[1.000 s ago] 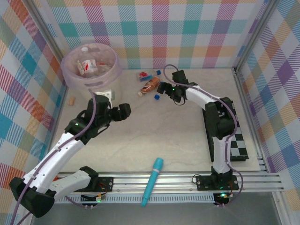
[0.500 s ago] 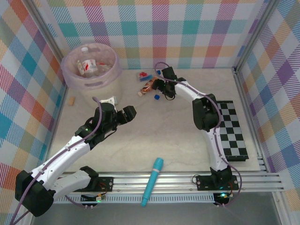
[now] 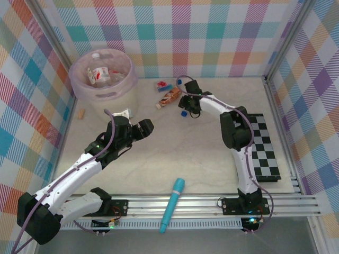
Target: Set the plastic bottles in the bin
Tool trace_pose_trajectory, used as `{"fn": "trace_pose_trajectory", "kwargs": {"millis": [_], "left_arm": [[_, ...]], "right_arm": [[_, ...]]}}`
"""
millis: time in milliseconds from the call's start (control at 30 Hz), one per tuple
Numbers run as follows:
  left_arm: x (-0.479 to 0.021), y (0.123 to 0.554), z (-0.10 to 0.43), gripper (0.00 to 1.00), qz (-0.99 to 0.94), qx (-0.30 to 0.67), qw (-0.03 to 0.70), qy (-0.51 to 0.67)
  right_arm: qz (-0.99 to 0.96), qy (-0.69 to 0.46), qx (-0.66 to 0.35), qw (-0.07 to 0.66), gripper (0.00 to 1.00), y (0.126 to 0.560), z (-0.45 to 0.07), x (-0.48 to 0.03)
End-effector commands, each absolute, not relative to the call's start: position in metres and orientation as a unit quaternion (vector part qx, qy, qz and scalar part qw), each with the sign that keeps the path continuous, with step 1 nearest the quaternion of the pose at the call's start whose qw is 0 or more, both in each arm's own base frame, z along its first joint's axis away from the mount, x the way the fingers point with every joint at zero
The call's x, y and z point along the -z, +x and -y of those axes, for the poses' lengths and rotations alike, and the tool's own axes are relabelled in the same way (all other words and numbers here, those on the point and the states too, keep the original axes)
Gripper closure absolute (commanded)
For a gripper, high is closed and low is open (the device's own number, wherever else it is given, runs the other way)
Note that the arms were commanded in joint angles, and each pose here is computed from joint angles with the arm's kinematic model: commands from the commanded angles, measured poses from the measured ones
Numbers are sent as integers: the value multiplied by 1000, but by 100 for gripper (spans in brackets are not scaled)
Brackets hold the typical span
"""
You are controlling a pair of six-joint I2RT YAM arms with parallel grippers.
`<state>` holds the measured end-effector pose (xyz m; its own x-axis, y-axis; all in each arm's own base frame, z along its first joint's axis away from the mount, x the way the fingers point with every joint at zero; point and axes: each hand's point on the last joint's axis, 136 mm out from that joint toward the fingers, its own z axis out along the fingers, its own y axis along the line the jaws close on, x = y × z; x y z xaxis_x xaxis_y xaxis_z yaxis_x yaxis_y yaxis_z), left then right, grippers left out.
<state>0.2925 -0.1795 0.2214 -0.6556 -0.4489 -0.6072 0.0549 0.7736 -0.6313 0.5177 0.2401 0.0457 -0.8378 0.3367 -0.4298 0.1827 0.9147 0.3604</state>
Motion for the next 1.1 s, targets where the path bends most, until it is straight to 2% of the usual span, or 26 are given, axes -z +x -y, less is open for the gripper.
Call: {"fn": "trace_pose_trajectory", "kwargs": {"millis": [0, 133, 300, 467, 733, 833, 1067], "left_arm": [[-243, 295, 191, 20, -830, 359, 410, -116], [-256, 296, 211, 12, -806, 428, 392, -117], [-275, 301, 233, 0, -775, 495, 377, -110], [-281, 311, 252, 0, -768, 521, 362, -91], [-265, 325, 264, 0, -778, 513, 351, -91], [-263, 328, 270, 6, -775, 523, 343, -91], [-257, 327, 280, 26, -773, 536, 326, -89]], "right_arm": [[-935, 103, -162, 300, 45, 510, -234, -94], [-927, 3, -218, 305, 46, 474, -246, -120], [-862, -155, -397, 276, 53, 391, -288, -168], [-797, -267, -464, 279, 49, 319, -308, -200], [-764, -326, -484, 276, 47, 268, -324, -214], [-762, -326, -487, 274, 47, 264, -326, -216], [-759, -311, -496, 284, 47, 271, -331, -223]]}}
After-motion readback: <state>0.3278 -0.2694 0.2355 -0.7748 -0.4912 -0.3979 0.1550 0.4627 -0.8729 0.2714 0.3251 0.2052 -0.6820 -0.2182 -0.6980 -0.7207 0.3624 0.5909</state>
